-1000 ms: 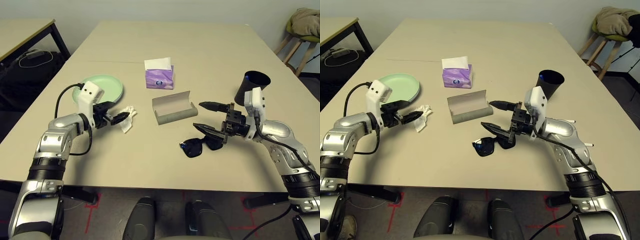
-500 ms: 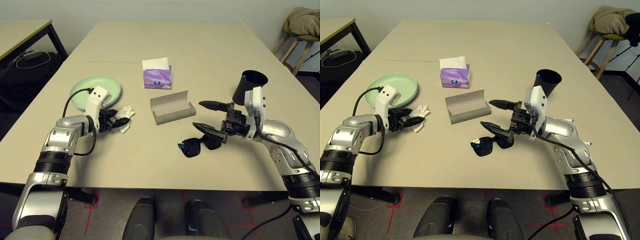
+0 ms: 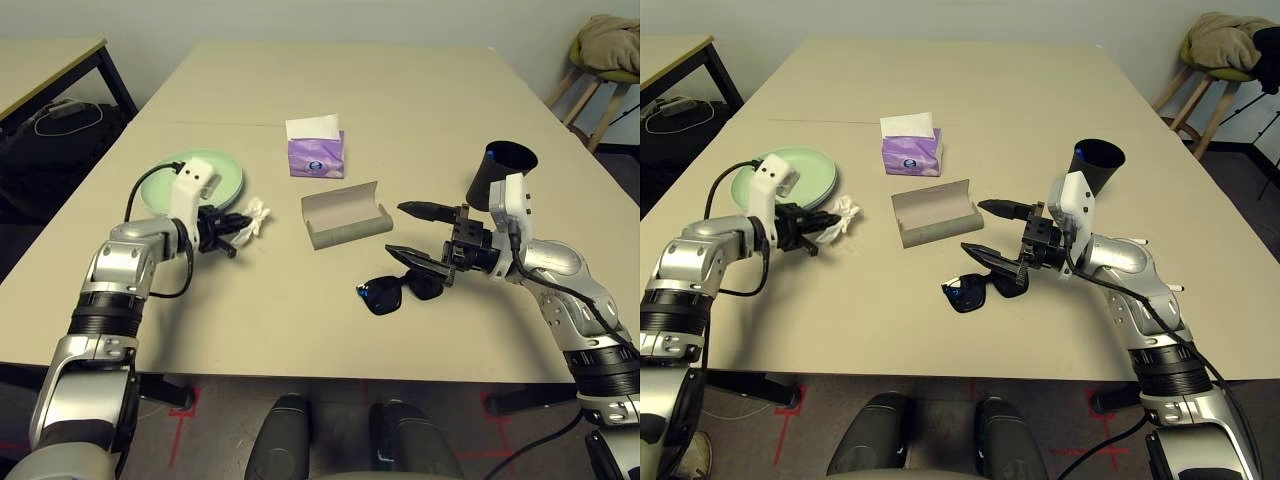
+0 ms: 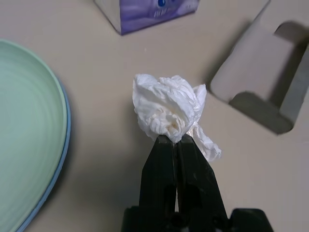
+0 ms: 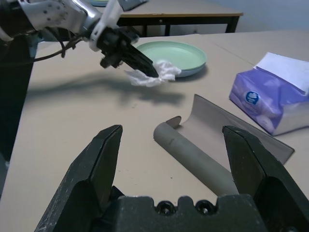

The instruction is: Organize and tidy the items on the table.

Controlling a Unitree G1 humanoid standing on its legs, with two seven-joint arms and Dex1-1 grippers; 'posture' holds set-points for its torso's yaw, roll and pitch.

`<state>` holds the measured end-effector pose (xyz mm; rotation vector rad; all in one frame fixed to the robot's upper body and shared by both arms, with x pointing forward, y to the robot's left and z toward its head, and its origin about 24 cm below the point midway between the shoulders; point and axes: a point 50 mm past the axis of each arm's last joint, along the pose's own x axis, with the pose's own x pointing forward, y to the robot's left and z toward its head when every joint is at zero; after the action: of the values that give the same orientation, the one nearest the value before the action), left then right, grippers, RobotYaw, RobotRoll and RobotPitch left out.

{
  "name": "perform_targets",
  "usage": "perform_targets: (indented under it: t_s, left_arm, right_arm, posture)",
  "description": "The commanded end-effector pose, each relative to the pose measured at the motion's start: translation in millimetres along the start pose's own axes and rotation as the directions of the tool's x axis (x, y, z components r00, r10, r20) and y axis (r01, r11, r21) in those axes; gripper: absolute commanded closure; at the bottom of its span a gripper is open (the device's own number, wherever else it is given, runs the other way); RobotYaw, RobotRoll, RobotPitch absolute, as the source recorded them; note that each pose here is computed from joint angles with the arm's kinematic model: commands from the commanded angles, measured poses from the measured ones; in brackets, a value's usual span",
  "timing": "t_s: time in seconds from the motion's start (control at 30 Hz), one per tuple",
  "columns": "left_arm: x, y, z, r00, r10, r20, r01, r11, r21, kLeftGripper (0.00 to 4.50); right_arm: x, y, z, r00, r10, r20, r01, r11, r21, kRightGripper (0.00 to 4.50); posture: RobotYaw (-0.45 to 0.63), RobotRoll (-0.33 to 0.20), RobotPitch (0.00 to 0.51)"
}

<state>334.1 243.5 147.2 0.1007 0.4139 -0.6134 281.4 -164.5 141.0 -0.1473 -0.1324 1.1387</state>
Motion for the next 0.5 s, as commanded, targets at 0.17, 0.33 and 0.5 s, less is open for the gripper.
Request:
perform_targets:
  t_s: [0.17, 0.33, 0.5]
  left_arm:
    - [-9, 4, 22, 0.995, 0.093, 0.035, -0.09, 0.994, -0.061, 4.48]
    - [-9, 12, 22, 0.979, 0.196, 0.053, -0.19, 0.976, -0.105, 4.48]
    - [-9, 35, 21, 0.909, 0.407, 0.093, -0.393, 0.909, -0.141, 4.48]
  right_arm:
    - [-1, 3, -4, 0.999, -0.035, -0.024, 0.038, 0.994, 0.106, 0.0]
    - [1, 3, -6, 0.998, -0.057, -0.038, 0.058, 0.997, 0.048, 0.0]
    - [1, 5, -8, 0.998, -0.066, -0.024, 0.067, 0.997, 0.045, 0.0]
  posture:
    - [0.2, 0.0, 0.081]
    - [0.2, 0.0, 0.078]
    - [0.2, 0.0, 0.072]
